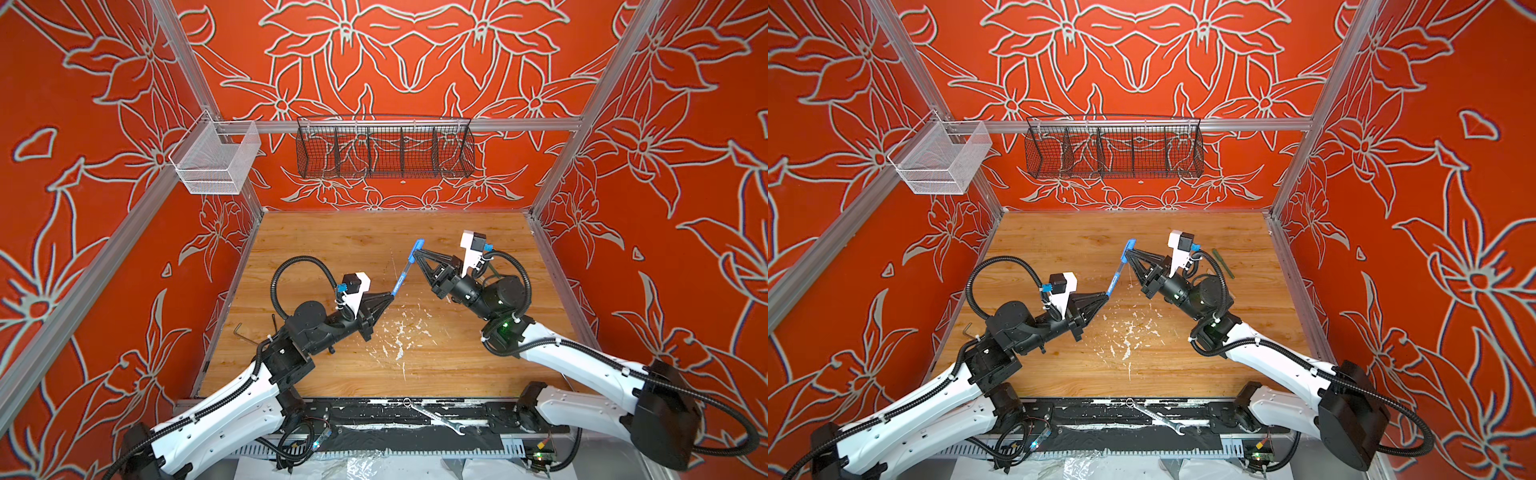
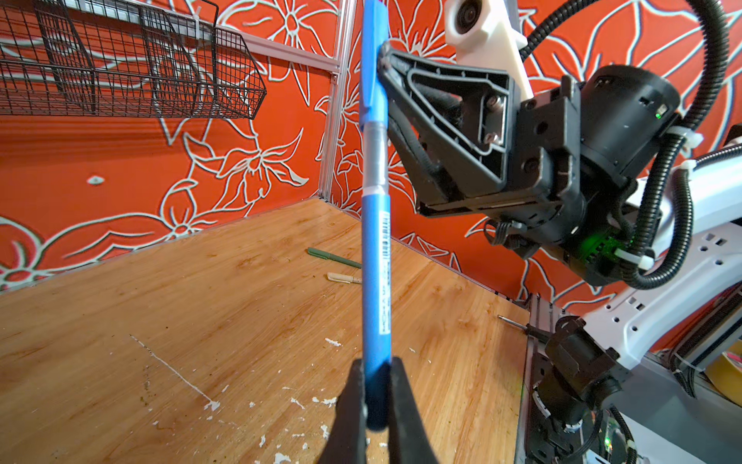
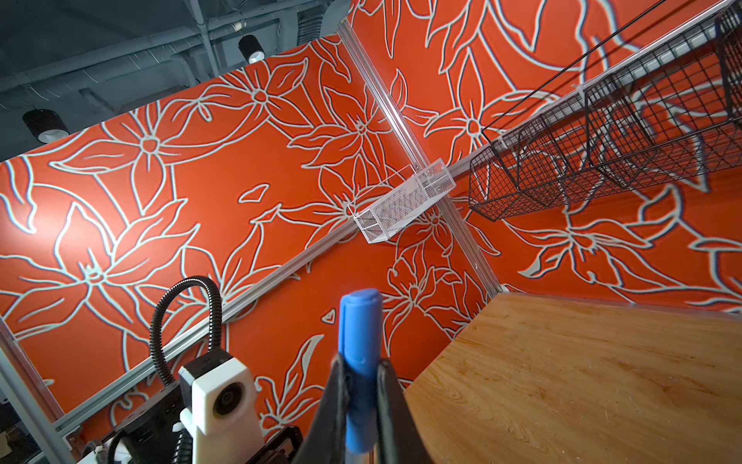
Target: Insert the pens into the pen caps
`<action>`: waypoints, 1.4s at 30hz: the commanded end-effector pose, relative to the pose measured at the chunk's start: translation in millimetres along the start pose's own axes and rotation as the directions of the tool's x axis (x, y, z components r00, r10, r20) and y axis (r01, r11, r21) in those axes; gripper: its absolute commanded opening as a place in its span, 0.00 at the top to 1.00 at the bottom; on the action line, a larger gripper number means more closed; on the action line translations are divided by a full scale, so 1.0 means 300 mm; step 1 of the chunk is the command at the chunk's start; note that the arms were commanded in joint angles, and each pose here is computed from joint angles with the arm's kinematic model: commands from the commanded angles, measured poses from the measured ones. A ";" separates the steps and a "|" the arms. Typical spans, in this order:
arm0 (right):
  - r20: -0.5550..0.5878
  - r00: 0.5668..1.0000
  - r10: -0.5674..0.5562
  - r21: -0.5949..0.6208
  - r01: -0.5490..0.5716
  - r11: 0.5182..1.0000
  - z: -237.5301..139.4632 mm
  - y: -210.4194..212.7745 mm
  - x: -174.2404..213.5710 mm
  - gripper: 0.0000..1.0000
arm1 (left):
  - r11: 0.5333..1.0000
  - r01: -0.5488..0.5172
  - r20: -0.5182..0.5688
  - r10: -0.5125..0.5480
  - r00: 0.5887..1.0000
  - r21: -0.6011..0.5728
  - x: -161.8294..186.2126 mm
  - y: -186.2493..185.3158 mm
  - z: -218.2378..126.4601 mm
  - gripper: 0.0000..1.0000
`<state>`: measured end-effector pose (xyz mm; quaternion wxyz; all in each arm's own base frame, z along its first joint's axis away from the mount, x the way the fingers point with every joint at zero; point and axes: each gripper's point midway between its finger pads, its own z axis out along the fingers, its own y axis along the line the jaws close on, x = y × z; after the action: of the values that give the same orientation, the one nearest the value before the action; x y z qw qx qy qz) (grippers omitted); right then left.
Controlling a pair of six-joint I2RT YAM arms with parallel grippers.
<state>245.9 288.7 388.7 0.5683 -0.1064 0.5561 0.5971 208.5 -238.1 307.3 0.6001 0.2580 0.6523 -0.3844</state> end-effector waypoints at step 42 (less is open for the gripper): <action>-0.545 0.695 0.468 0.826 0.350 0.442 -0.574 -0.588 0.551 1.00 | 0.993 0.070 -0.075 -0.077 0.994 -0.097 0.121 0.040 -0.137 1.00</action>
<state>251.7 202.4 119.6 0.2764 -0.0017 0.9497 0.1470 188.8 -207.7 264.5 0.5641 0.2238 0.7019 -0.3730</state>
